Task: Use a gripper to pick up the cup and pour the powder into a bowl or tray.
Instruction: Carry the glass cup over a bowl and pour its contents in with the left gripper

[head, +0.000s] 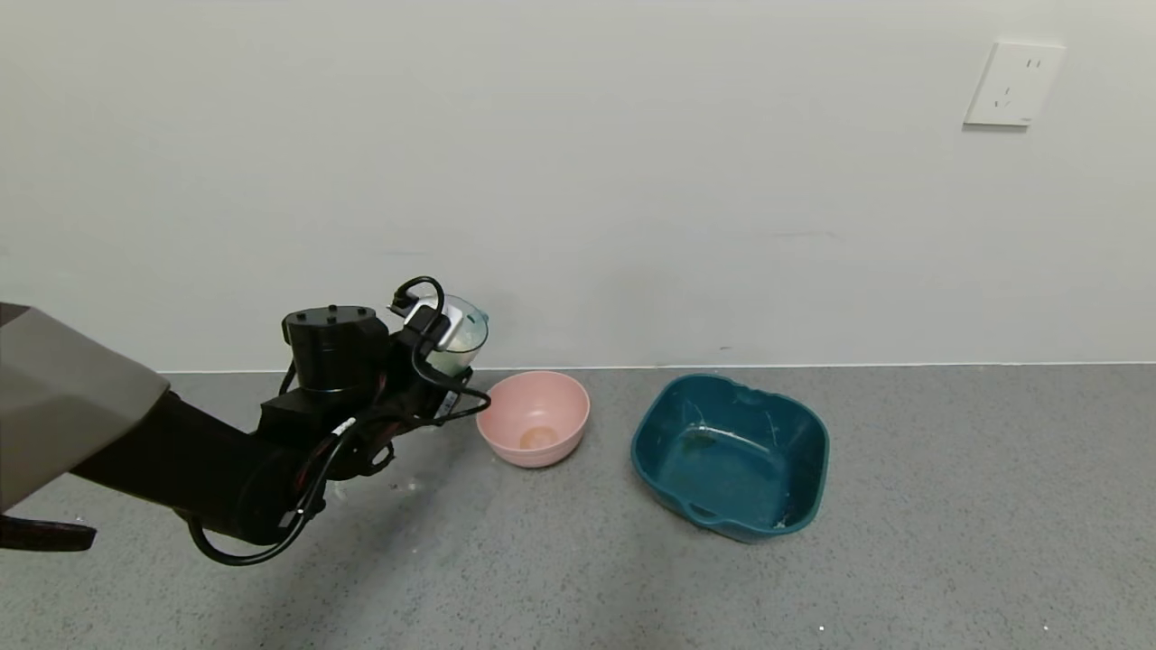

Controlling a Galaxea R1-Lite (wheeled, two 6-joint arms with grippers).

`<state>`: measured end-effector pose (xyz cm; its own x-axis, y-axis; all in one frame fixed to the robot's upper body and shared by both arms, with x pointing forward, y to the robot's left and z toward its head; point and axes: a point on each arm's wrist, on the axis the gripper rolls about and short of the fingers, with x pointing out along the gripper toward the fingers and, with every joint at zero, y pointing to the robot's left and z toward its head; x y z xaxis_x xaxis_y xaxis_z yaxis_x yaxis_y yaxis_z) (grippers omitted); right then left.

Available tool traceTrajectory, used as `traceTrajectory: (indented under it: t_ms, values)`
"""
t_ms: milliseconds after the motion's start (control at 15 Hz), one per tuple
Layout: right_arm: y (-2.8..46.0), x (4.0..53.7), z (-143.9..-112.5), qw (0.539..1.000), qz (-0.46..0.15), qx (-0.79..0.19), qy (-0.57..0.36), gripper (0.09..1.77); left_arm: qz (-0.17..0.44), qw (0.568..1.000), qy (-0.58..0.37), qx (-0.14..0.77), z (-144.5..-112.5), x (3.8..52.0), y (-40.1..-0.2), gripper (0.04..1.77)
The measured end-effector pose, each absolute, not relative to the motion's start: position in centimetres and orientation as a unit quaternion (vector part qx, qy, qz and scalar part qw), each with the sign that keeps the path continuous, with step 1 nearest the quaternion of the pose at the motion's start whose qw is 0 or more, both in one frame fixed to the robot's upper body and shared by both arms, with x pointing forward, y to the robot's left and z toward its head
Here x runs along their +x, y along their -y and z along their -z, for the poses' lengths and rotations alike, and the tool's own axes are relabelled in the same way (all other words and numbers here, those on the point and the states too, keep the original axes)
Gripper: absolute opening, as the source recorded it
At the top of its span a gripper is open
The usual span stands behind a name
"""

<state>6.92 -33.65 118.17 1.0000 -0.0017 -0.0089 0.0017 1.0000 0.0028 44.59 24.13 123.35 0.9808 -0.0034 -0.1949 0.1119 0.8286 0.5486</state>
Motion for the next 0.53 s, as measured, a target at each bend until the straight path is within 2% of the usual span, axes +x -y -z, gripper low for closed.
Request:
traceTrajectory:
  t_ms: [533]
  values:
    - [33.7,6.9,-118.2,1.000,0.001,0.002,-0.005,1.71,0.012,0.901,-0.103,0.421,-122.6,44.0,-21.7,1.29]
